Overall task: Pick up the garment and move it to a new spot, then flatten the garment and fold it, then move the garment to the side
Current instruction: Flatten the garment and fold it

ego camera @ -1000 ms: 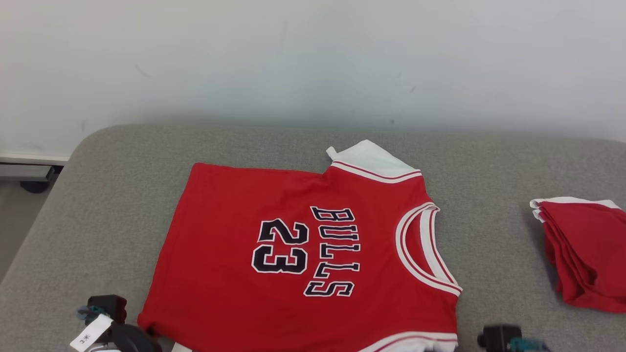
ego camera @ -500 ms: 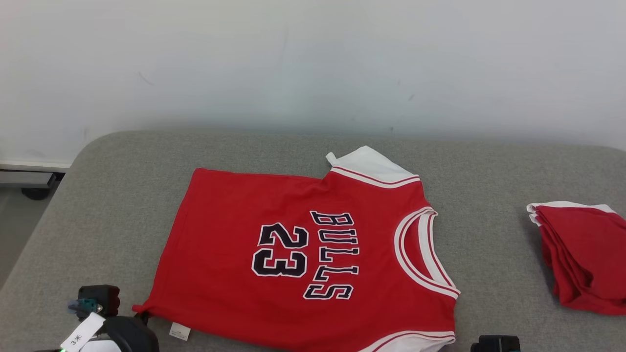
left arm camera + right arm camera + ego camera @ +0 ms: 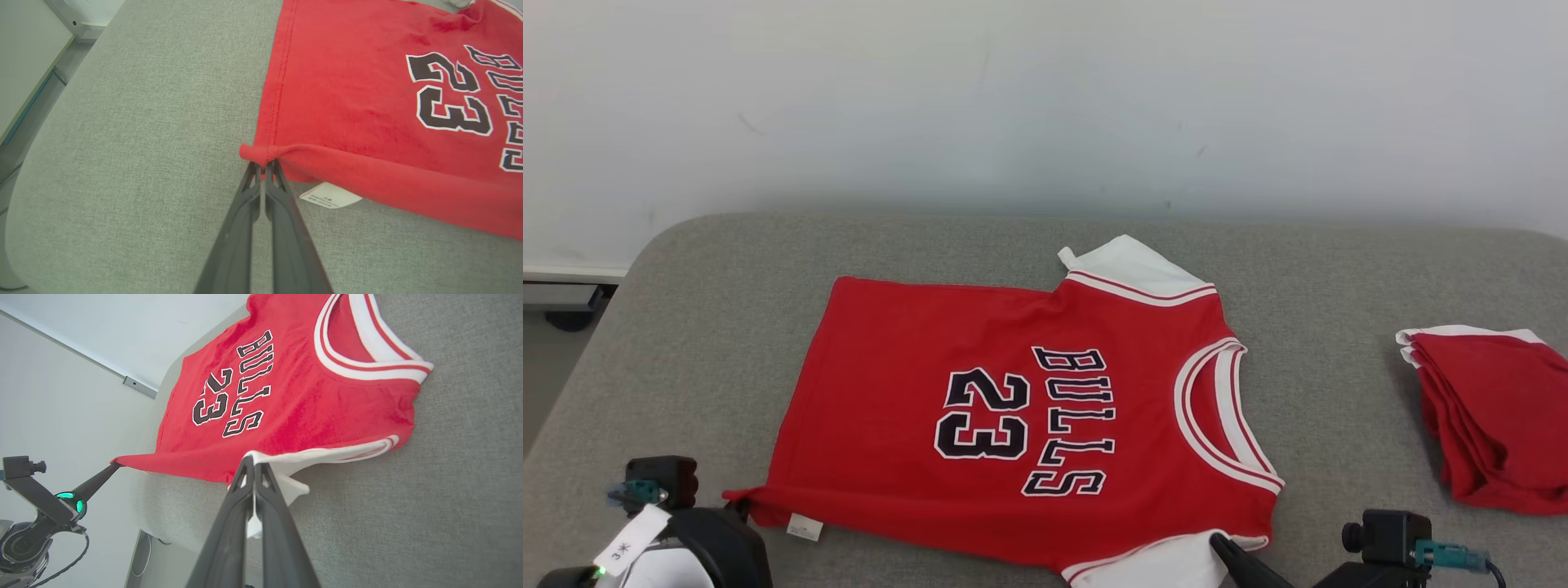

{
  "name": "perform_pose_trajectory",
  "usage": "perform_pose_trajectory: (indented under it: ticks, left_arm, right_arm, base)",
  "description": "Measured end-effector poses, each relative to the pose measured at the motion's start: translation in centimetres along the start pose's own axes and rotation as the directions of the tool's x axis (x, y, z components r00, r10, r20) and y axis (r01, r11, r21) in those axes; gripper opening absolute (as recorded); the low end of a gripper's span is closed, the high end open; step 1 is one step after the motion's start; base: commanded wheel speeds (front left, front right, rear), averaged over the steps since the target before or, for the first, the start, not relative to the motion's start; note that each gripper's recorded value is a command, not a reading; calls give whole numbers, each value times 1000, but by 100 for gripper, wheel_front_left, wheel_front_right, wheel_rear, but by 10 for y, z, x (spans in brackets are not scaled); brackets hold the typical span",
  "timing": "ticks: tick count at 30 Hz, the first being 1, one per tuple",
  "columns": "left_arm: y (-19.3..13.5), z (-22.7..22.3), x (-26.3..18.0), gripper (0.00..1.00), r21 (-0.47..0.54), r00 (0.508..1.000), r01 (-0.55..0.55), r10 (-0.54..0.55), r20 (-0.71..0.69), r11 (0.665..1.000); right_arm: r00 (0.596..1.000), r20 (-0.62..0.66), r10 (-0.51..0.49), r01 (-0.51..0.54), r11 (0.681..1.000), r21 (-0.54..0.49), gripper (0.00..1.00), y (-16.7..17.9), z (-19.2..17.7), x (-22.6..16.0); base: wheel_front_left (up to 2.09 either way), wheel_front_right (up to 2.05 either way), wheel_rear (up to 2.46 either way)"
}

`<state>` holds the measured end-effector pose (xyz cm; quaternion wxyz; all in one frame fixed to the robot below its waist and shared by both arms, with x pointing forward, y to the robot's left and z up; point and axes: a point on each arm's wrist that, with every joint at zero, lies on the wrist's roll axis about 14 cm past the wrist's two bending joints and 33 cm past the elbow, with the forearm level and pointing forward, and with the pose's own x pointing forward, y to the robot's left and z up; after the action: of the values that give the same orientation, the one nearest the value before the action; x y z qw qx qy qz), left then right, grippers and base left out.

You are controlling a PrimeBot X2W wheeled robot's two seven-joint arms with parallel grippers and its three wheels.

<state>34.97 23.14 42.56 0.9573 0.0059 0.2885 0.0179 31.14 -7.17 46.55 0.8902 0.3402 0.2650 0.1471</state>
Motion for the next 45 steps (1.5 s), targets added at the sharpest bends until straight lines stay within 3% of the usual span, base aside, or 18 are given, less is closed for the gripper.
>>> perform_pose_trajectory:
  ticks: [12,30,45]
  left_arm:
    - [3,19,17,0,33,1000,-3,3,-20,999]
    - [2,29,50,0,134,991,27,-9,-135,991]
    - [-7,27,71,0,156,978,62,-29,-207,986]
  right_arm:
    - [997,66,36,-39,998,50,0,11,44,16]
    - [998,62,14,-20,994,106,0,3,76,55]
    - [998,66,-15,5,989,145,0,-3,90,92]
  base:
    - [0,0,0]
    - [0,0,0]
    - [0,0,0]
